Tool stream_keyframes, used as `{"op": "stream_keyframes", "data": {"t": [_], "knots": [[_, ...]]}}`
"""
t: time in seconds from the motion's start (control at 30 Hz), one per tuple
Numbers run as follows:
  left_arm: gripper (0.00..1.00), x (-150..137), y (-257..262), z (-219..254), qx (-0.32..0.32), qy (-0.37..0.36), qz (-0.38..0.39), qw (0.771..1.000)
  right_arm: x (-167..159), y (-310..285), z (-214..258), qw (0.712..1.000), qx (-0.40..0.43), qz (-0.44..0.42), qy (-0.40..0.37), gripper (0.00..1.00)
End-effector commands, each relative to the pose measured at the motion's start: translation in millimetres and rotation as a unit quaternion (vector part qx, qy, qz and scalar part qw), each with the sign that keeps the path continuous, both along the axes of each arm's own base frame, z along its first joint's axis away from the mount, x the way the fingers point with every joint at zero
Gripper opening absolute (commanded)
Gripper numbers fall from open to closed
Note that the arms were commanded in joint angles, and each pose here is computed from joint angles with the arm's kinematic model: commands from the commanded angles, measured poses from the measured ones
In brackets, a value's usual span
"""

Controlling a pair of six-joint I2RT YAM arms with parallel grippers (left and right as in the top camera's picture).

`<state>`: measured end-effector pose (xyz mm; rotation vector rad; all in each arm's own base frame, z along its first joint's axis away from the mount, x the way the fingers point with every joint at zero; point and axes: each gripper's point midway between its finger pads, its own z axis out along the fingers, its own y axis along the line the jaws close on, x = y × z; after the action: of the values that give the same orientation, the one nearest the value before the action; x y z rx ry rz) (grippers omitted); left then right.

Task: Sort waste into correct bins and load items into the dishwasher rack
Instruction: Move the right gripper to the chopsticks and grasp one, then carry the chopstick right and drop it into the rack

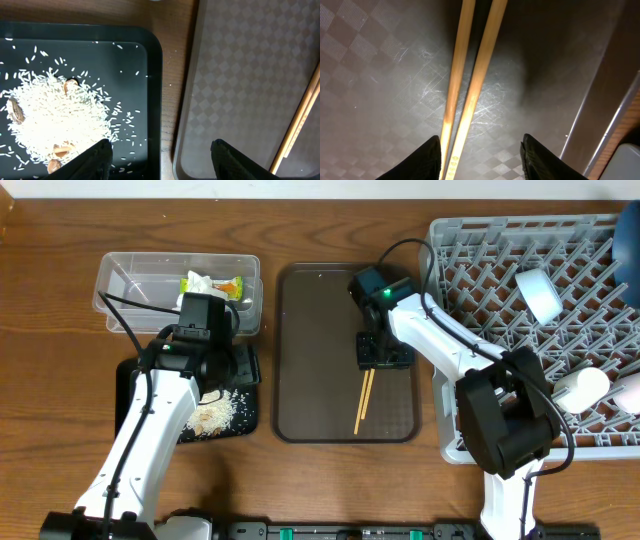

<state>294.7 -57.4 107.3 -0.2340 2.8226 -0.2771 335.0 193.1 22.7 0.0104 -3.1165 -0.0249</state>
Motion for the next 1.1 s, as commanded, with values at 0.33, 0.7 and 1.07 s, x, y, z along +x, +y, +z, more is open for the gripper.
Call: {"op": "stream_keyframes", "data": {"t": [0.33,0.7,1.07], "knots": [[0.66,1,3,2,0.002,-0.002,0.008,1.0,-15,-9,-30,0.999,-0.019,-0.03,0.012,0.49],[0.66,1,3,2,0.002,-0.002,0.008,1.0,-24,-10,-41,0.999,-0.011,-0.031,0.023,0.09],[0.67,1,3,2,0.002,-0.002,0.008,1.0,13,-13,21,0.998,0.056,0.008,-0.021,0.01]]}}
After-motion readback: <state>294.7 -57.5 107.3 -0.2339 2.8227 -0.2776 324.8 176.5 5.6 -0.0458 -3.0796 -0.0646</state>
